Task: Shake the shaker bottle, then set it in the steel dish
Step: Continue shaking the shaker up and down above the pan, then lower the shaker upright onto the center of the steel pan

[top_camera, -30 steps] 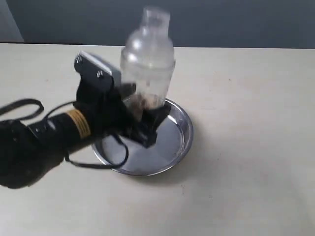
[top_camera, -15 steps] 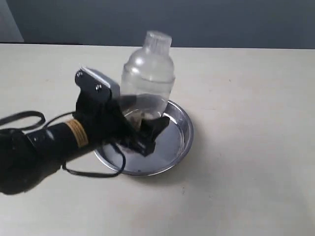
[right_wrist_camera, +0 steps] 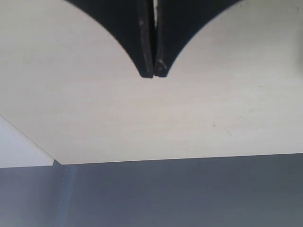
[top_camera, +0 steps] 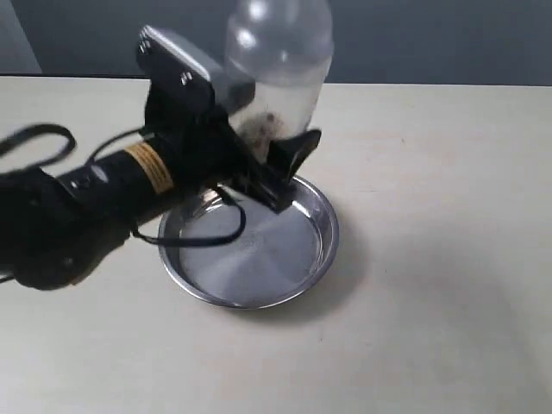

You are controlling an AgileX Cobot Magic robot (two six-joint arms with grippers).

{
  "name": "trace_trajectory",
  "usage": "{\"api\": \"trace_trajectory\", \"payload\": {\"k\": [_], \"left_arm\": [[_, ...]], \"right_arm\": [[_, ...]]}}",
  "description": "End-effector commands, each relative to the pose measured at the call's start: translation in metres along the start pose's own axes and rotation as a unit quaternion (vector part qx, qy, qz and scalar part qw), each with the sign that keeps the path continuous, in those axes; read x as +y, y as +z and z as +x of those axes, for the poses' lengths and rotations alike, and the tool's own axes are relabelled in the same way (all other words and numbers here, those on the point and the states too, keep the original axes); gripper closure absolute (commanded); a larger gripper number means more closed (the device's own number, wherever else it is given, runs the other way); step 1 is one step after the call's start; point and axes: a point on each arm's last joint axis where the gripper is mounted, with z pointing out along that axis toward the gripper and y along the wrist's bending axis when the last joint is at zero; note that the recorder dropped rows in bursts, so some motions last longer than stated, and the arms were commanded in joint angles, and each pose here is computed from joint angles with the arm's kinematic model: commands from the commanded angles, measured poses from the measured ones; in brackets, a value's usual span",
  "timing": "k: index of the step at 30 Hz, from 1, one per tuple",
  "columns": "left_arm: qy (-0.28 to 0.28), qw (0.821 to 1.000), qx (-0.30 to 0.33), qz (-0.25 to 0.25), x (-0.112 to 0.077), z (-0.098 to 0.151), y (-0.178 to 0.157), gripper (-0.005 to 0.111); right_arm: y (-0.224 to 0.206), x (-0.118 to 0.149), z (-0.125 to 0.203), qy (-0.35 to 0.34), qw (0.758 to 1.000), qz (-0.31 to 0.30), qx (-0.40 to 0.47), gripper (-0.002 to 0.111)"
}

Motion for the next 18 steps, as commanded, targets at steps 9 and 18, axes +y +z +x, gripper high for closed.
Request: {"api": "trace_trajectory", "payload": {"k": [9,18], "left_arm": [[-0.003,0.998,-0.033,-0.059,0.007,0.078,0.022,0.106],[-0.053,0.994,0.036,-0.090,0.011,0.128,0.031,0.106]], "right_arm": [[0.000,0.000,-0.001,0.000,1.000,0.002,-0.008,0.109],[0.000,0.000,-0.001,0.000,1.000,0.002,-0.008,0.109]]}}
